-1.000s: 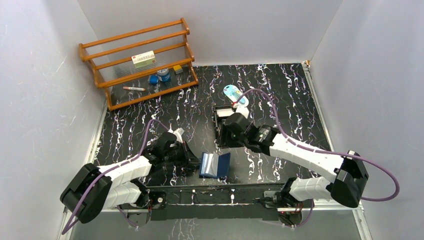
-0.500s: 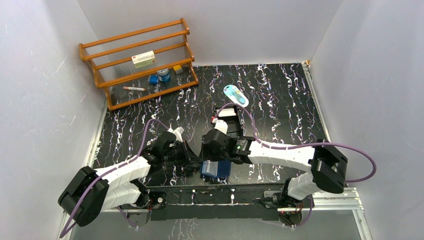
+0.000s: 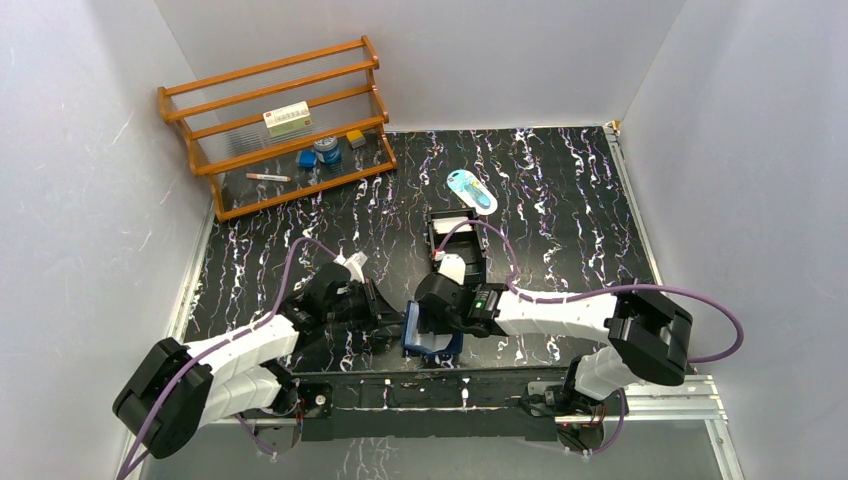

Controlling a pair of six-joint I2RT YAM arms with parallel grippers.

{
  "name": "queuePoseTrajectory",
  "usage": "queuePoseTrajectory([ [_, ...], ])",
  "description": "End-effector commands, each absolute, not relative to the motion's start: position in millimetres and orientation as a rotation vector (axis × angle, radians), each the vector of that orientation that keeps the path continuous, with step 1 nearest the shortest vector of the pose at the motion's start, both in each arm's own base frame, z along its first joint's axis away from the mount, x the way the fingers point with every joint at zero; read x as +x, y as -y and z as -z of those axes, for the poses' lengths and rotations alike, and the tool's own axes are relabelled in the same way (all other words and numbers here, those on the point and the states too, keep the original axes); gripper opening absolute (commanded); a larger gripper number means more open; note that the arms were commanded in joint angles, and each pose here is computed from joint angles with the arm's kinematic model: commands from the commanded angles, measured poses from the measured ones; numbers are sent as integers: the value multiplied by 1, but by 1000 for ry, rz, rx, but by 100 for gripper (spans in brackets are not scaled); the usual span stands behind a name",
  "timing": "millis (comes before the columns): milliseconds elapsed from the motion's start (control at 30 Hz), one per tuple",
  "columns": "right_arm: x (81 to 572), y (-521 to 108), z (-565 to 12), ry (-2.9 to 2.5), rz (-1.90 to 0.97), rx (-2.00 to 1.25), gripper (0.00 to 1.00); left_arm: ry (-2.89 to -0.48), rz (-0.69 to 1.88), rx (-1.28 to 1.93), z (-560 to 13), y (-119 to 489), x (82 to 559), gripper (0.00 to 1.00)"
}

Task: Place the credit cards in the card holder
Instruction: Turn over the card slot in the card holder.

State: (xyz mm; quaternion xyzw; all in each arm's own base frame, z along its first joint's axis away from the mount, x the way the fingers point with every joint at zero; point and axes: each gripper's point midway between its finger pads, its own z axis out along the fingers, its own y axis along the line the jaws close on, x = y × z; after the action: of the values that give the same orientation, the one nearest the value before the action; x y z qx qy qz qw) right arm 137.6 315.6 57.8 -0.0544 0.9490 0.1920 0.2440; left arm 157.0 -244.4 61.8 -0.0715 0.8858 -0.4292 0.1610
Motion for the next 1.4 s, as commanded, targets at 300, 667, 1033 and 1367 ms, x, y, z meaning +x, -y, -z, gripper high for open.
queuePoseTrajectory([
  [300, 139, -315, -49, -2552, -588, -124, 50, -2433, 1432, -125, -85, 266, 155, 43],
  [667, 136, -311, -44, -2547, -618, -130, 46, -2506, 1384, -84, -63, 270, 152, 43],
  [1033, 137, -308, -49, -2524, -659, -128, 45, -2491, 1411, -55, -69, 277, 151, 0],
  [1367, 131, -281, -77, -2548, -629, -82, 54, -2485, 1274, -50, -97, 264, 157, 0],
])
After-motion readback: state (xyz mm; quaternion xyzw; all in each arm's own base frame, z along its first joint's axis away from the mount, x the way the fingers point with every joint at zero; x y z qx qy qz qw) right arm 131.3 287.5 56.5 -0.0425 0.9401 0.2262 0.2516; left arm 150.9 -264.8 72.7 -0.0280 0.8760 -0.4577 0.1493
